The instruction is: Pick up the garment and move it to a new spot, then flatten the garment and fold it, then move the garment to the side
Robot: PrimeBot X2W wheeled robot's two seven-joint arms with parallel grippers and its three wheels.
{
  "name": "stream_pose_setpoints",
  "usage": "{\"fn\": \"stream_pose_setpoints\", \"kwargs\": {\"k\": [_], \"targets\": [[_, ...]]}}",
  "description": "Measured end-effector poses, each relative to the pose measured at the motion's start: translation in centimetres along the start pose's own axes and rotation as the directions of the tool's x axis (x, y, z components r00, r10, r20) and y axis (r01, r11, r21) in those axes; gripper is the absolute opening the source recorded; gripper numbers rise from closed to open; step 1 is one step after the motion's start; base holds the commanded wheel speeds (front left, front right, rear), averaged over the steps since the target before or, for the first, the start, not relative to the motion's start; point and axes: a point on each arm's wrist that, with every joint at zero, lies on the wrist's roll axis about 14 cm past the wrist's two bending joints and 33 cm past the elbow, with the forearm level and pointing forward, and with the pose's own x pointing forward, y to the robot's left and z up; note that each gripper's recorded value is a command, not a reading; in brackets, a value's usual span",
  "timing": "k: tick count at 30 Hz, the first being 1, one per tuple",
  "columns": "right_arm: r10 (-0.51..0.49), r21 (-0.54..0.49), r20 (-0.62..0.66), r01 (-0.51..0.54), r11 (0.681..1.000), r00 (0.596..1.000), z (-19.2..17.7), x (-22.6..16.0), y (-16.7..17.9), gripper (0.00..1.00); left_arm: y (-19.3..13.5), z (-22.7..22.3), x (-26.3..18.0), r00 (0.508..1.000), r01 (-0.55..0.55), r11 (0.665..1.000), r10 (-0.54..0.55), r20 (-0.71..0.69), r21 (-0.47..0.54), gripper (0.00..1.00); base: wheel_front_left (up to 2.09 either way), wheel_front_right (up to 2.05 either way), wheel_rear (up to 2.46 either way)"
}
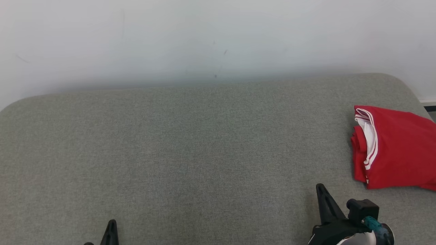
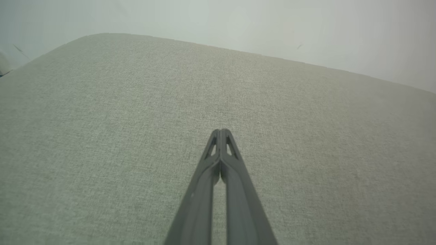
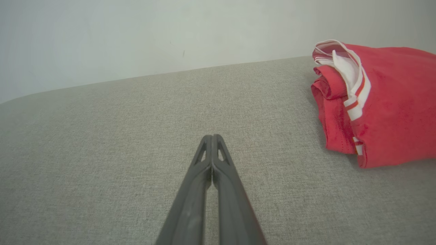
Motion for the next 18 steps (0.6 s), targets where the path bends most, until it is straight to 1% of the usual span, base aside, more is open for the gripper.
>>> {"fn": "stream_pose_setpoints", "kwargs": {"k": [4, 9, 18], "targets": [[-0.023, 0.085, 0.002, 0.022, 0.996, 1.0, 0.3, 0.1, -0.4, 0.0, 0.4, 0.0, 0.0, 1.0, -0.022, 0.997, 0.021, -0.01, -0.079, 0.0, 0.0, 0.0, 0.0], [-0.04, 0.182, 0.018, 0.037, 0.983, 0.999, 0.9, 0.2, -0.6, 0.0, 0.6, 0.2, 0.1, 0.999, -0.035, 0.985, 0.033, -0.014, -0.168, 0.0, 0.0, 0.0, 0.0], [-0.068, 0.344, 0.022, 0.057, 0.937, 0.997, 1.2, 0.0, -1.0, 0.0, 0.9, 0.6, 0.3, 0.999, -0.052, 0.945, 0.05, -0.017, -0.323, 0.0, 0.0, 0.0, 0.0]]}}
